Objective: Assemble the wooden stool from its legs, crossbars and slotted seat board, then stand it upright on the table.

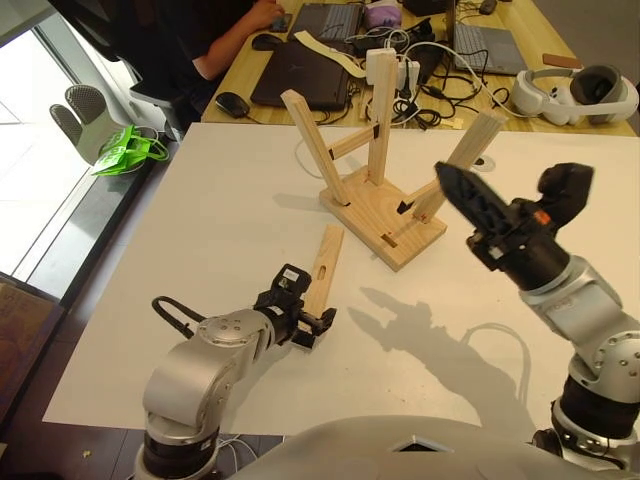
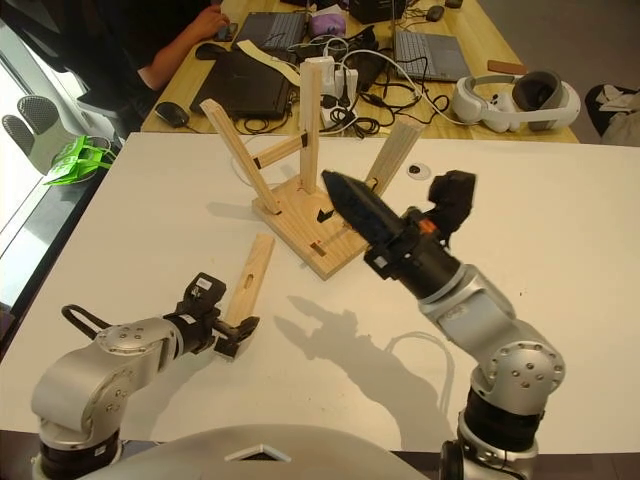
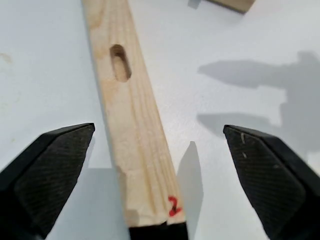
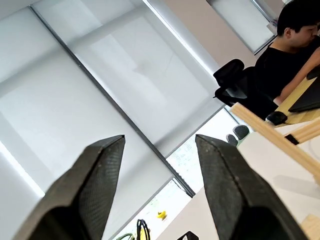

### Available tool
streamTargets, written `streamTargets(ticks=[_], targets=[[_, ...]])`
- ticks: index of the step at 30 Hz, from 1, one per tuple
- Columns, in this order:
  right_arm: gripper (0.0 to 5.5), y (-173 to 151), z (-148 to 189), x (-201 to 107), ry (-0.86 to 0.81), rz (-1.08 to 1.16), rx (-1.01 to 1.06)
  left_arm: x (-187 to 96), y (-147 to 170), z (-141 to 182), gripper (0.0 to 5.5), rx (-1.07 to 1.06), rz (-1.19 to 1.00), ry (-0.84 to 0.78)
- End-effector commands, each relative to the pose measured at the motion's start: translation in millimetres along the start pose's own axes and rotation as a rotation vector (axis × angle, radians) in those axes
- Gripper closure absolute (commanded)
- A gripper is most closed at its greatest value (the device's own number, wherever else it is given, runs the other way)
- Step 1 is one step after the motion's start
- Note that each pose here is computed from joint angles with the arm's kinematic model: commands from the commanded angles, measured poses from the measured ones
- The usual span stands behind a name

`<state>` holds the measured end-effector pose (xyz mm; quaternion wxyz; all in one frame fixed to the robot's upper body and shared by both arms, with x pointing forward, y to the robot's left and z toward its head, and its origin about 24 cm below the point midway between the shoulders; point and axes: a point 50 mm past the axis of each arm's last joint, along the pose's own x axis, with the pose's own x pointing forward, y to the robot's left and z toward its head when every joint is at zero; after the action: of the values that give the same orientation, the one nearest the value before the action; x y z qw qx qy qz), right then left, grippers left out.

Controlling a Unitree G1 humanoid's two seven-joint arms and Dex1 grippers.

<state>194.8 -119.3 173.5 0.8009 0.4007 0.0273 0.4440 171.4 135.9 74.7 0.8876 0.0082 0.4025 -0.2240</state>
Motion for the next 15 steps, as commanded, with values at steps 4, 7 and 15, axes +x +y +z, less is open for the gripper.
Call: streamTargets(ticks=[4,7,15], targets=[[2.90,-1.5,-28.5,15.9,0.016,-0.131,-0.166,16.4,2.3,-0.2,0.72,-0.141,0.048,0.029],[2.90,-3.1,-26.0,19.1,-0.019,-0.142,-0.196,17.6,6.1,-2.3,0.72,-0.137,0.075,0.046],[2.86,-4.7,-22.0,23.3,-0.064,-0.153,-0.223,14.2,21.7,-7.4,1.73,0.027,0.115,0.066]])
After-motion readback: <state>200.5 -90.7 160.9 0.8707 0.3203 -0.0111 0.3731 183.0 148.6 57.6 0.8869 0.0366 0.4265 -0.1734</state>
